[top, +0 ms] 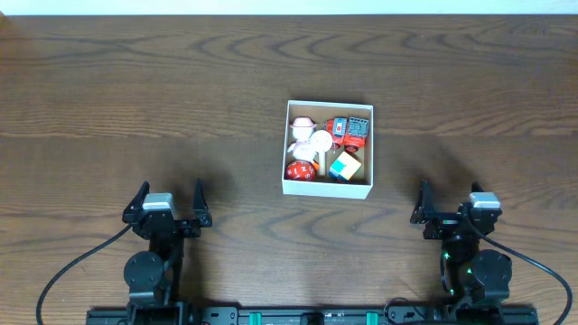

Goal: Pack container

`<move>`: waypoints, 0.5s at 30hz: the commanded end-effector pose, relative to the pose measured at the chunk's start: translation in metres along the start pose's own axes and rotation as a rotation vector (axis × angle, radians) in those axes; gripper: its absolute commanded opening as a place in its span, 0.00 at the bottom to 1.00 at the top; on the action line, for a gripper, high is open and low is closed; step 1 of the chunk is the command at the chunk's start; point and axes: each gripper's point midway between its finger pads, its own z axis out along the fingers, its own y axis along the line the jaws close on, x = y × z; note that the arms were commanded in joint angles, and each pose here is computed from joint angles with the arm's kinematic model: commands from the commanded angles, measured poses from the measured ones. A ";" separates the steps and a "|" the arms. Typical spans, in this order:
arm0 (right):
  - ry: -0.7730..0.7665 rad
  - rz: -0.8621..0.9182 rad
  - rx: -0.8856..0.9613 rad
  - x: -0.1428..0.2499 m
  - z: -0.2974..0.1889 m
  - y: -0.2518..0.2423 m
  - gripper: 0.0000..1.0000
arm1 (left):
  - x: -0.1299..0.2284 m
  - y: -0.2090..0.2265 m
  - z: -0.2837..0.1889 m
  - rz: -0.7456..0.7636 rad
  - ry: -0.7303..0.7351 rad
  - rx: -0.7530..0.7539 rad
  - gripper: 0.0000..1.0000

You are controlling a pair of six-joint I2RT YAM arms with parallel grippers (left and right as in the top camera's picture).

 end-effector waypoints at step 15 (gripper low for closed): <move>0.003 -0.011 -0.012 0.003 0.000 0.002 0.99 | 0.016 0.000 -0.001 -0.001 0.060 0.002 0.98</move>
